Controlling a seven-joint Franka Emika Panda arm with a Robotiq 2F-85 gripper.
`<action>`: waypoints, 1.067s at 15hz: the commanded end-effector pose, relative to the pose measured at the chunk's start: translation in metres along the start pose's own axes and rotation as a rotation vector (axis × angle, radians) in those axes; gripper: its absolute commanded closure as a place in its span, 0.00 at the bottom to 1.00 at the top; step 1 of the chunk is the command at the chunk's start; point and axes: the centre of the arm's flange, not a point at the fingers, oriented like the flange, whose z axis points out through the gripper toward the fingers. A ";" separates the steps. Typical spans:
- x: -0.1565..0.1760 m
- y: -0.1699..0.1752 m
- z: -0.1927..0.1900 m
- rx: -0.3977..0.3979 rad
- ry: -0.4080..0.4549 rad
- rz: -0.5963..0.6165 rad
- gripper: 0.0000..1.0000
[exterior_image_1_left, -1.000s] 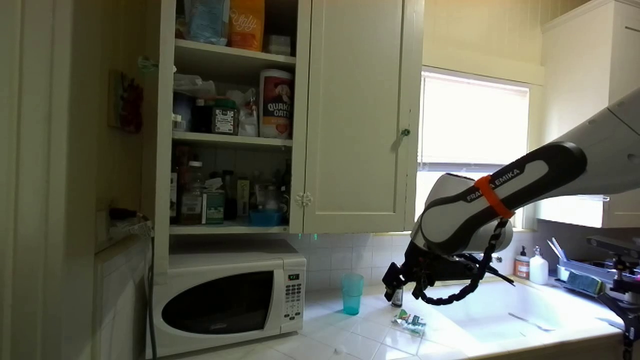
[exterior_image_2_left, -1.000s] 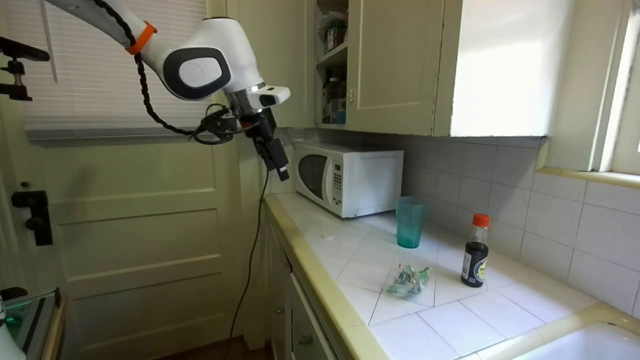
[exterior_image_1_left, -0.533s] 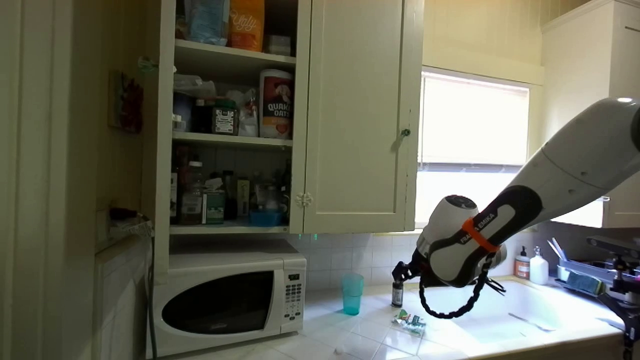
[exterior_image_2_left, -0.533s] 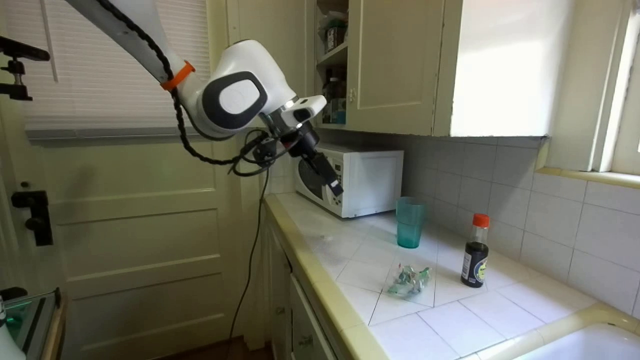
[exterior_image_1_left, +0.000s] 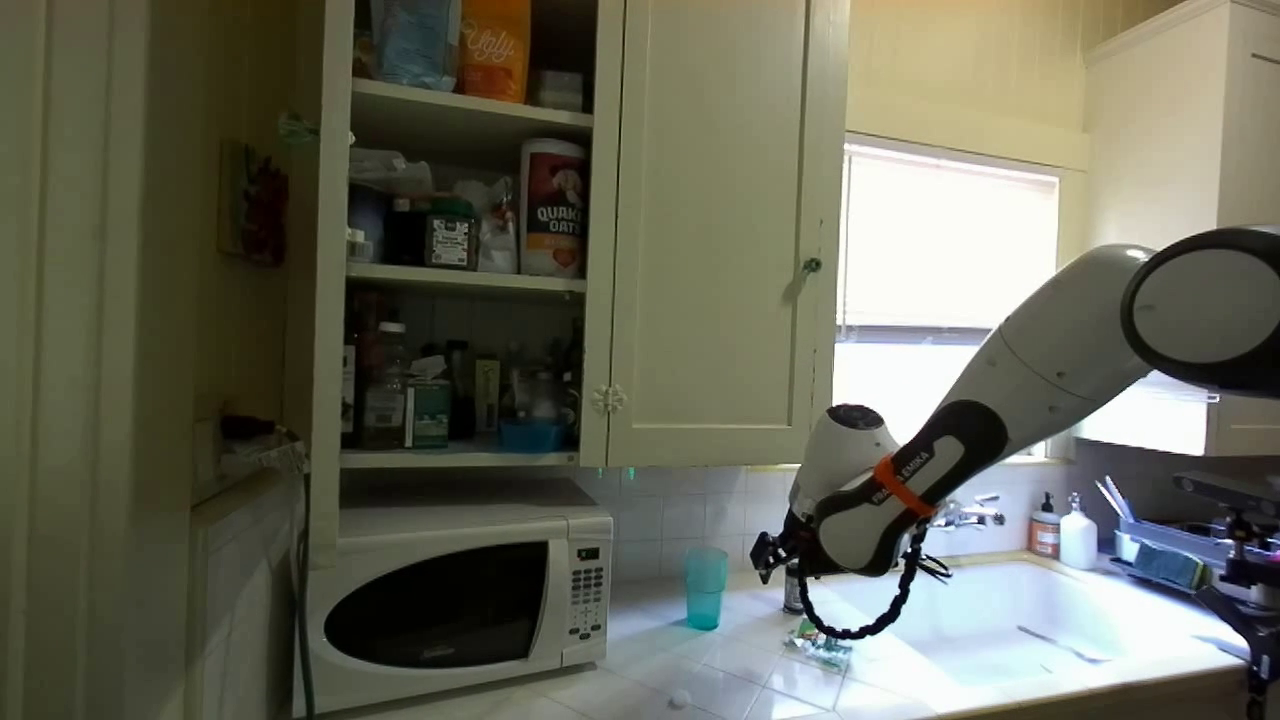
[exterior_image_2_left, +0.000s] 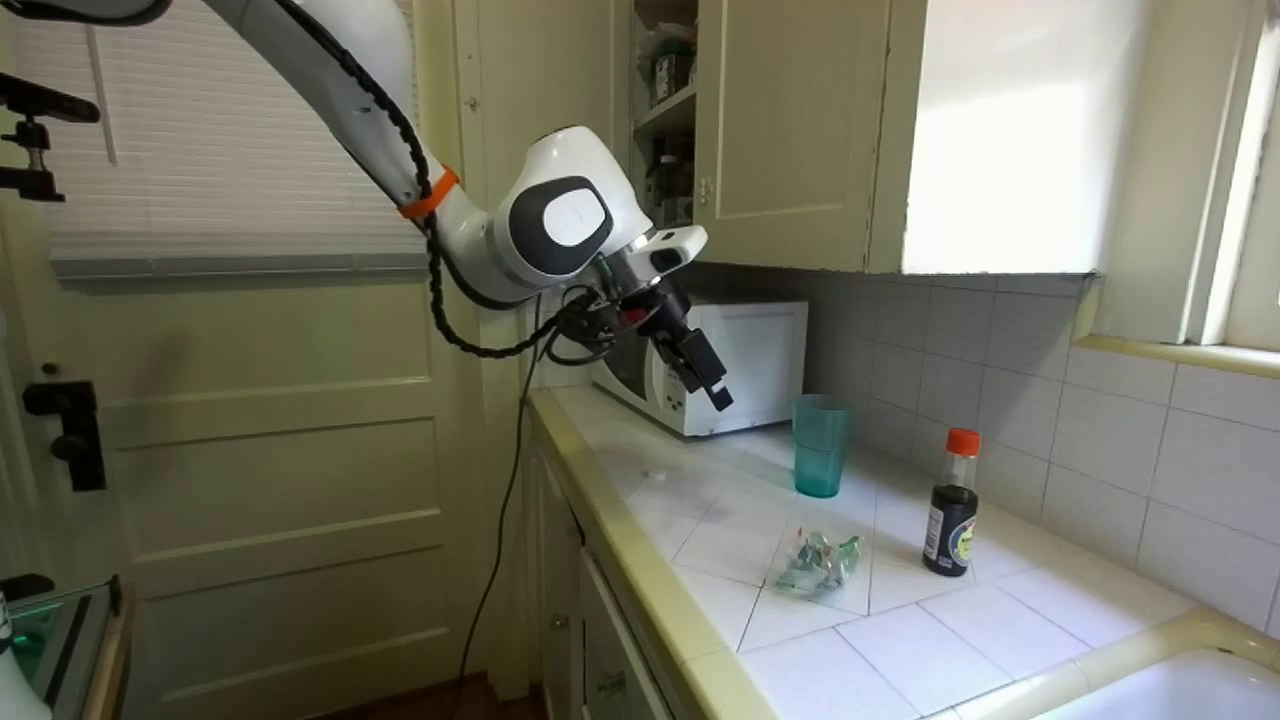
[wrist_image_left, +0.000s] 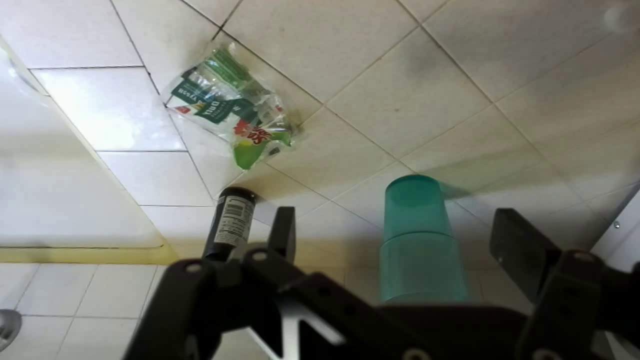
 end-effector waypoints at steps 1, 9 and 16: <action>0.000 -0.003 -0.001 0.003 -0.002 -0.002 0.00; 0.011 -0.013 0.050 -0.030 0.116 0.063 0.00; 0.017 -0.050 0.123 -0.043 0.107 0.014 0.00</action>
